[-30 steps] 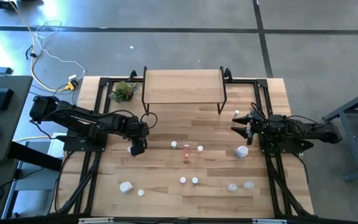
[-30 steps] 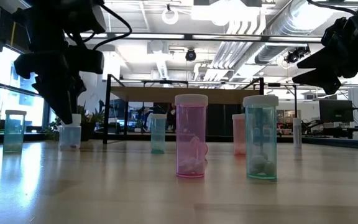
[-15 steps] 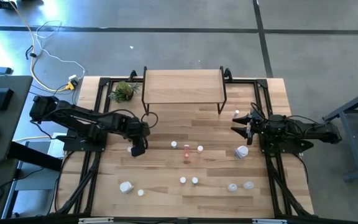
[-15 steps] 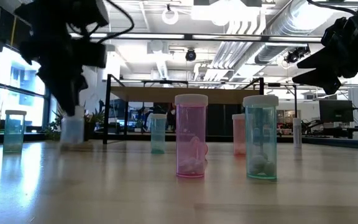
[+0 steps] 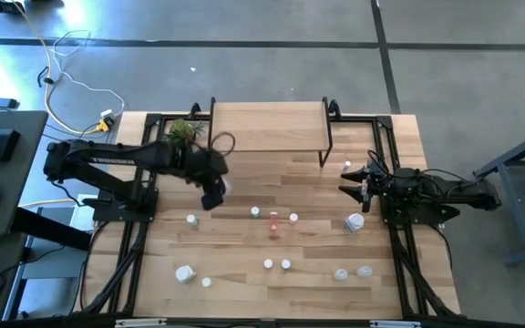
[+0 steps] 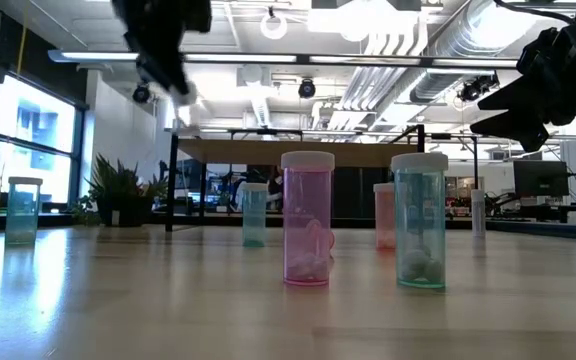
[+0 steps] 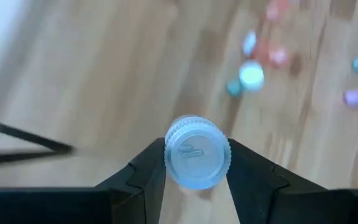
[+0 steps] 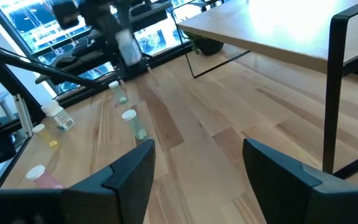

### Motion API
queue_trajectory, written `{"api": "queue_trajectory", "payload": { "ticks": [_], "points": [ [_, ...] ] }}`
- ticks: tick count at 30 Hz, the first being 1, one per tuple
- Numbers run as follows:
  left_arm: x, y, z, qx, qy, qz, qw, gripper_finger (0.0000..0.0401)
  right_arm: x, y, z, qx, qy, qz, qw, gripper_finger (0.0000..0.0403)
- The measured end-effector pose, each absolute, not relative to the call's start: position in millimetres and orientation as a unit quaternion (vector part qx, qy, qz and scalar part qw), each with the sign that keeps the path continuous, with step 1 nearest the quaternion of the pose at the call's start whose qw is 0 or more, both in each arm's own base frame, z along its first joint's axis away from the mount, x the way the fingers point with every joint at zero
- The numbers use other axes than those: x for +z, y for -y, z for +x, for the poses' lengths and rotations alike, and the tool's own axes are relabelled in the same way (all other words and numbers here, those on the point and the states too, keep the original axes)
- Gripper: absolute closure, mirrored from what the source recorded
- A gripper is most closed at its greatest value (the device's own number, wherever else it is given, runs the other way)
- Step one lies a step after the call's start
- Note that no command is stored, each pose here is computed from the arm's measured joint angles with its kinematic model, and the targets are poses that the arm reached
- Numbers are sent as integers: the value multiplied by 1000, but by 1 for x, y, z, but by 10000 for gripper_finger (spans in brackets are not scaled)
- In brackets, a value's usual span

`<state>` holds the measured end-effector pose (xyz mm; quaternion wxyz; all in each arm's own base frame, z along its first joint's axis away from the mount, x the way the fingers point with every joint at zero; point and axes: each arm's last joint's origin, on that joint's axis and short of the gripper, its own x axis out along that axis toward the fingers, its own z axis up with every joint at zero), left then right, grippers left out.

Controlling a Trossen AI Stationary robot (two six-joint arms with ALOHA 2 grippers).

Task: Pick and place medicine bottles onto shelf by color
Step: Put the transparent pill bottle on the shelf

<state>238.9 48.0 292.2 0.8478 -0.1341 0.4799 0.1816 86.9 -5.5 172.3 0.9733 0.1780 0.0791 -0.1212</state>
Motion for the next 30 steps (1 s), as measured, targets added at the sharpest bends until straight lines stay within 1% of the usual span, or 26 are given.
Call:
{"api": "queue_trajectory", "payload": {
  "ticks": [5, 10, 13, 19, 23, 30],
  "points": [
    [328, -73, 236, 232, -438, -101, 863, 266, 172, 6, 87, -121, -79, 178, 973, 169],
    [356, -103, 225, 291, -409, -76, 862, 266, 172, 6, 87, -121, -79, 178, 973, 169],
    [371, -121, 216, 328, -390, -67, 858, 266, 172, 6, 87, -121, -79, 178, 973, 169],
    [394, -159, 203, 394, -364, -87, 839, 266, 172, 6, 87, -121, -79, 178, 973, 169],
    [398, -182, 198, 414, -381, -111, 819, 266, 172, 6, 87, -121, -79, 178, 973, 169],
    [392, -213, 202, 404, -405, -170, 802, 266, 172, 6, 87, -121, -79, 178, 973, 169]
  ]
}}
